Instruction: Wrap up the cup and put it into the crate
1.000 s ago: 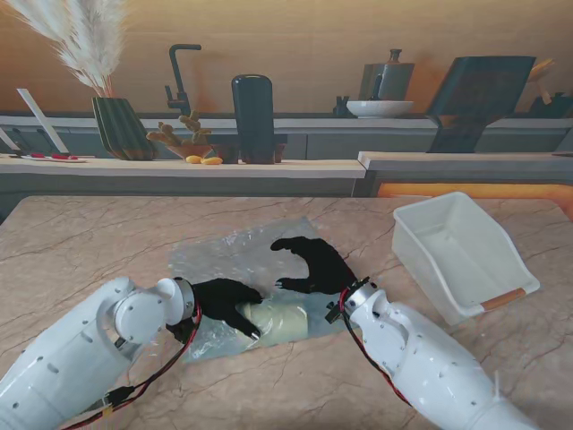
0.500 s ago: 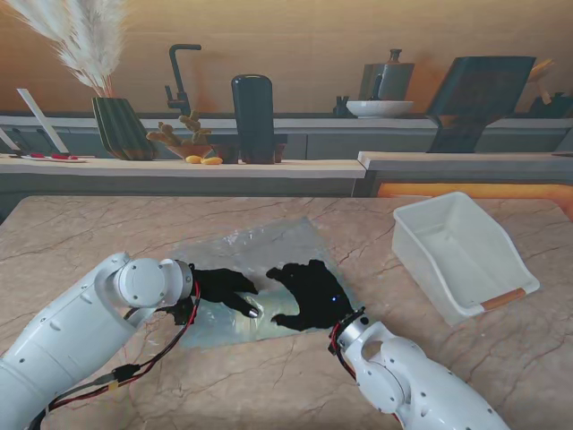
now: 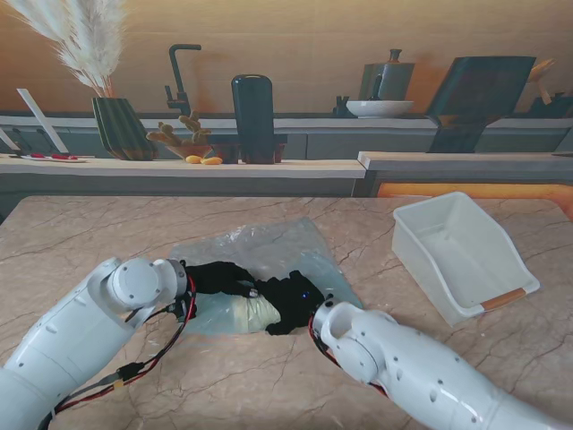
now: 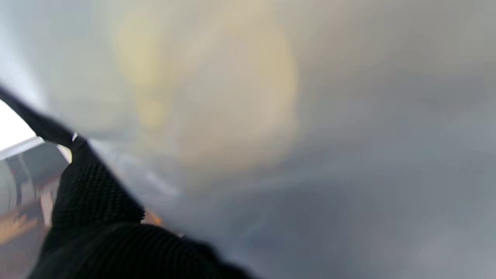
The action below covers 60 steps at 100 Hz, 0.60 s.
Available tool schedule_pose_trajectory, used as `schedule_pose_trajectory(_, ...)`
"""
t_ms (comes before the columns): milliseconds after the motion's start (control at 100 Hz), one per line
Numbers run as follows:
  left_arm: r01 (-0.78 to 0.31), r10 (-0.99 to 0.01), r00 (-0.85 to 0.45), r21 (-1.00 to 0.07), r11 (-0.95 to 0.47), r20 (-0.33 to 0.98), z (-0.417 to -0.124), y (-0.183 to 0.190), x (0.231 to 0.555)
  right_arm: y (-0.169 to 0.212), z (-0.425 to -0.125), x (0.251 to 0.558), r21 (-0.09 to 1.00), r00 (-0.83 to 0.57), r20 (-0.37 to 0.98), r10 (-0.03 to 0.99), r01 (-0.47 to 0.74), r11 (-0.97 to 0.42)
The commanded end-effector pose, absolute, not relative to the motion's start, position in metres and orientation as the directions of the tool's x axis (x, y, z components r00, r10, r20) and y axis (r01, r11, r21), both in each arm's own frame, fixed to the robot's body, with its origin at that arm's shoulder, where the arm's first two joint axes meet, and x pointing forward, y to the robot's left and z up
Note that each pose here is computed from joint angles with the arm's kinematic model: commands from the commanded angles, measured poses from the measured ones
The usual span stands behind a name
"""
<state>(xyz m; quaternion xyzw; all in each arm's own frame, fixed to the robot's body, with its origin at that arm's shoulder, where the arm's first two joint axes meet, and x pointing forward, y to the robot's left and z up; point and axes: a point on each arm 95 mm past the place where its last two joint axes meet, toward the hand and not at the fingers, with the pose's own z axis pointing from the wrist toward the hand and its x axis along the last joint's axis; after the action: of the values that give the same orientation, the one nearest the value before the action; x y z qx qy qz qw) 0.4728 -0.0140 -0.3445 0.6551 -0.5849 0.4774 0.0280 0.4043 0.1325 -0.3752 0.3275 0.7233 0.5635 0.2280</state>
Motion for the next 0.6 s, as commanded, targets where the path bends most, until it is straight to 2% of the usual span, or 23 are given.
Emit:
schedule_pose_trajectory(0,-0.792,-0.729,-0.121,-0.509,-0.339,0.674,-0.360,-0.014,0.459,0.130,-0.388,0.405,0.950,-0.694,0.011,0.720,0.233,0.210)
schedule_pose_trajectory(70,-0.745,-0.709,-0.144,-0.548,-0.381,0.690,-0.351,-0.014,0.458,0.130,-0.389,0.412,0.930,-0.693,0.040,0.719,0.289,0.227)
schedule_pose_trajectory(260,-0.567,-0.689,-0.316,-0.713,-0.414,0.652,-0.329,-0.014,0.444,0.123,-0.391,0.432,0.859,-0.665,0.187,0.723,0.468,0.208)
schedule_pose_trajectory(430,-0.421,-0.685,-0.516,-0.848,-0.321,0.515,-0.318,-0.018,0.417,0.112,-0.387,0.447,0.778,-0.594,0.314,0.741,0.608,0.158)
schedule_pose_trajectory(590,-0.350,-0.680,-0.622,-0.915,-0.202,0.388,-0.316,-0.022,0.394,0.096,-0.382,0.465,0.663,-0.462,0.482,0.745,0.748,0.035)
